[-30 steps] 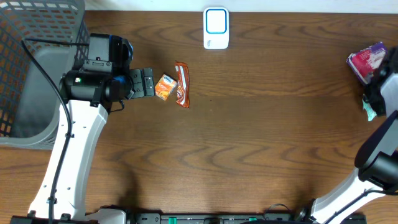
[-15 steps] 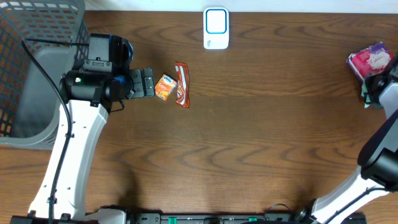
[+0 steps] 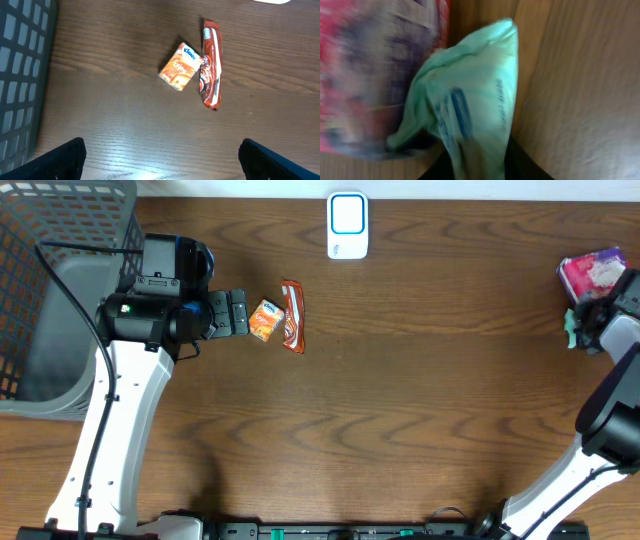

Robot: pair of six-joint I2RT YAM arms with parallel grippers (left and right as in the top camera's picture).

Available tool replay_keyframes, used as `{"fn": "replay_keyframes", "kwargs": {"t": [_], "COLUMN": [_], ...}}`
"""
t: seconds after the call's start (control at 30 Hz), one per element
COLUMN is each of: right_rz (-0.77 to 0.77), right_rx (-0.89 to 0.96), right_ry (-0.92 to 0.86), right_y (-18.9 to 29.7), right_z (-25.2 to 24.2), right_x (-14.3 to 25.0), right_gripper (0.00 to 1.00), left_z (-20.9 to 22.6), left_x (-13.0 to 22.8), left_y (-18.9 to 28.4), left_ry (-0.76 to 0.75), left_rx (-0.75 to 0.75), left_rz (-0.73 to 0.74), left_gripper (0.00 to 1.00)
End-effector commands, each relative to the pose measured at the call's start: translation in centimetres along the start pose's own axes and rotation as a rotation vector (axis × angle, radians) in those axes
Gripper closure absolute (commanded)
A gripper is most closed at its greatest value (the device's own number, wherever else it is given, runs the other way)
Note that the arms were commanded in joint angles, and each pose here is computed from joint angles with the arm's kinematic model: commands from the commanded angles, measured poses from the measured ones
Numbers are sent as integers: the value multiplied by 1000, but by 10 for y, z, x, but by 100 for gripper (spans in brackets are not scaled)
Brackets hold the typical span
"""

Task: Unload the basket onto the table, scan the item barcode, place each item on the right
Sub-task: 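Carry the green packet right and release it beside the purple package, then reach the right gripper to the red snack bar and grasp it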

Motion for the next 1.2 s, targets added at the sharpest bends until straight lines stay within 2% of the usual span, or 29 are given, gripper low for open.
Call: {"fn": "replay_keyframes", "kwargs": {"t": [0.0,0.03,0.17,0.27,0.3,0.37,0.5,0.57,0.63,0.8,1.0,1.17], "right_rz": [73,63,31,-10,-30,-79,-138,-112,-11,408,564,709], "right_rx": [-56,-69,-194,-291,-320,-374,-477,-542,-625,-834,-773,-713], "right_ry": [5,4,37,58,59,58,95,158,250,418,600,834], "right_y": [4,11,53,95,110,143,203,227,247,279,262,241], "right_z": [11,15,42,63,68,78,92,99,106,125,143,129], "right_x": [11,5,-13,-26,-30,-39,-45,-36,-14,78,198,321], "right_gripper": [51,43,38,30,24,1,1,1,1,1,1,1], "left_z": [2,2,2,2,2,2,2,2,2,2,2,2], "left_x": [0,0,0,0,0,0,0,0,0,0,0,0], "left_y": [-1,-1,-1,-1,-1,-1,-1,-1,-1,-1,-1,-1], "left_ry": [-6,-6,-6,-6,-6,-6,-6,-6,-6,-6,-6,-6], "left_rx": [-8,-8,-8,-8,-8,-8,-8,-8,-8,-8,-8,-8], "left_rz": [6,6,6,6,6,6,6,6,6,6,6,6], "left_gripper": [2,2,2,2,2,2,2,2,2,2,2,2]}}
Point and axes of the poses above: each gripper's point midway between its finger pads, its own y axis back along the fingers, its own z axis along the line the jaws close on, x = y × z, the point moved 5 cm from there along y, back along the fingers, and after that the axes turned 9 degrees about -y, right-handed, at the moved point
